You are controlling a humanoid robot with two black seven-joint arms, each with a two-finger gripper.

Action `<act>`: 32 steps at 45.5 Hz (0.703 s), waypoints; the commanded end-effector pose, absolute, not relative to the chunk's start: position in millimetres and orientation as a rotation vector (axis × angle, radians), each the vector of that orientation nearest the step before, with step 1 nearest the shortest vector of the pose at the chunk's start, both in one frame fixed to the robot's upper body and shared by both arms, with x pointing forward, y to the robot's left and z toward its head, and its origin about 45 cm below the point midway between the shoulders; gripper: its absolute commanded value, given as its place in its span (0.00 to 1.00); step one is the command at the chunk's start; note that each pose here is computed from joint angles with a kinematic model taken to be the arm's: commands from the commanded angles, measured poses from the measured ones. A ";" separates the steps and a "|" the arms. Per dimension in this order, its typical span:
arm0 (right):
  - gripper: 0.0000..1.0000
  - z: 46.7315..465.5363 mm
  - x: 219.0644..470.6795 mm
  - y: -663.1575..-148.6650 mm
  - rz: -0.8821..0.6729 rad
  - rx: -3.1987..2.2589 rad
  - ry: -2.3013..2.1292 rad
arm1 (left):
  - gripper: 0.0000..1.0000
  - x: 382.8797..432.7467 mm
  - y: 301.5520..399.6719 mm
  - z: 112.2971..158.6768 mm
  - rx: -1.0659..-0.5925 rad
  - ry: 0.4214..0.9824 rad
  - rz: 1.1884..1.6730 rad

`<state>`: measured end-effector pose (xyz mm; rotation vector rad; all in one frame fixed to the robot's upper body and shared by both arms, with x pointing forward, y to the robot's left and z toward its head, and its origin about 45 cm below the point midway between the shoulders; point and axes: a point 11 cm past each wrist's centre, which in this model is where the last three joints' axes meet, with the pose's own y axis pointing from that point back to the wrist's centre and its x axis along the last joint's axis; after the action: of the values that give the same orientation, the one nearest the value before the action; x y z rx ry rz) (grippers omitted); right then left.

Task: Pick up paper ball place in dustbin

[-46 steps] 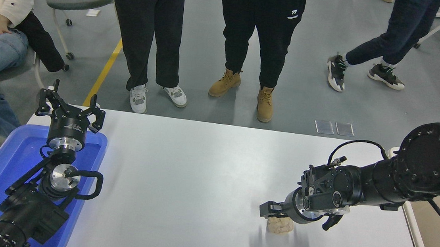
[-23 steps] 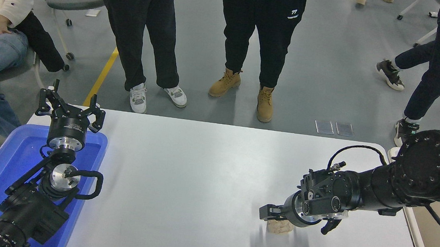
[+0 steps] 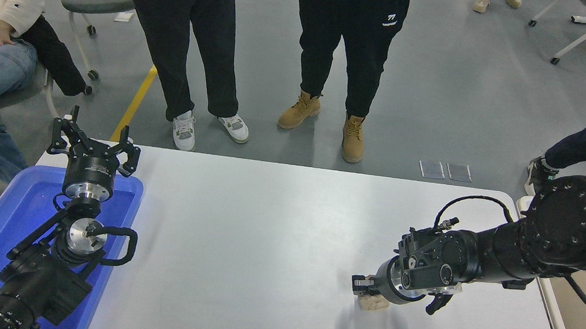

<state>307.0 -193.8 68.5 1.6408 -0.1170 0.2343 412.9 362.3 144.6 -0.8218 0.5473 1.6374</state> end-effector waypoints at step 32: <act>0.00 301.5 344.3 -228.8 0.245 1.590 -0.051 | 0.99 412.9 362.3 144.6 -0.822 0.547 1.637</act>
<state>336.3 -214.4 212.6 1.6132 -0.0635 0.2496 412.9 362.2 144.7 -0.8220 0.5471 1.6370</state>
